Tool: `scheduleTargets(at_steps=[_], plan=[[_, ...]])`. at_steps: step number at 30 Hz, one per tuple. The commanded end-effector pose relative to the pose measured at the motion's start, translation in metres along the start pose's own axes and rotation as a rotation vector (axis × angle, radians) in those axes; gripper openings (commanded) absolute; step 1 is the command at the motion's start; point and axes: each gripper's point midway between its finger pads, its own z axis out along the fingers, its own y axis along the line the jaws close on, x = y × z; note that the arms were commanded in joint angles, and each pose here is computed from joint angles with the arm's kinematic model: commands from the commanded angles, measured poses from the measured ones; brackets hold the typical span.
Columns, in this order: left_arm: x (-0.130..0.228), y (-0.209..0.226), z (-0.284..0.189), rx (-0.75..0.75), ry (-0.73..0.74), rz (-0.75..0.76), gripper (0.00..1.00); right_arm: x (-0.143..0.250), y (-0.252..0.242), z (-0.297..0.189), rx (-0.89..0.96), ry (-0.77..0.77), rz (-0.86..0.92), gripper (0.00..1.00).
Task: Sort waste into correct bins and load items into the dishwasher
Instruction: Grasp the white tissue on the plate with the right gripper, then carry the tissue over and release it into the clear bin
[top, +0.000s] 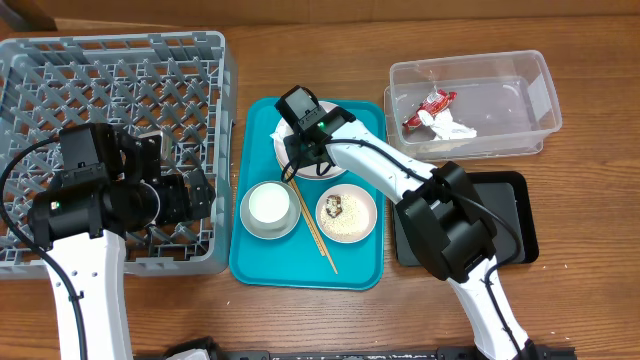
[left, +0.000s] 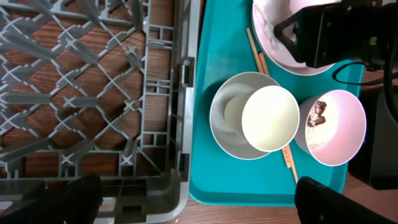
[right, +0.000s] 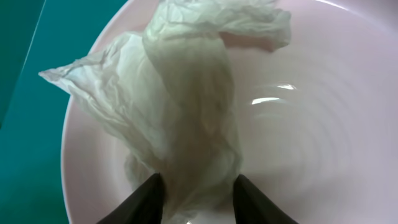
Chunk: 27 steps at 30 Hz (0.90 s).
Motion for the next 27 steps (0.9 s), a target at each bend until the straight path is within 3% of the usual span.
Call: scheduleTargets(at_steps=[1,2,3,9,15,21,27], plan=[[-0.006,-0.005,-0.006,0.012,-0.023,0.032,1.00,0.005,-0.003,0.011,0.014,0.017,0.003,0.23],[-0.006,-0.005,-0.006,0.012,-0.023,0.032,1.00,0.004,-0.003,0.010,0.013,0.017,0.003,0.08],[-0.007,-0.005,-0.006,0.012,-0.024,0.032,1.00,0.004,-0.003,0.009,0.013,0.016,0.003,0.04],[-0.007,-0.005,-0.006,0.011,-0.024,0.032,1.00,-0.006,-0.007,-0.009,0.018,-0.014,0.012,0.04],[-0.007,-0.005,-0.006,0.011,-0.024,0.032,1.00,-0.047,-0.034,-0.080,0.065,-0.159,0.066,0.04],[-0.007,-0.005,-0.006,0.011,-0.027,0.033,1.00,-0.071,-0.096,-0.168,0.115,-0.278,0.222,0.04],[-0.007,-0.005,-0.006,0.011,-0.027,0.033,1.00,-0.044,-0.174,-0.188,0.204,-0.182,0.384,0.04]])
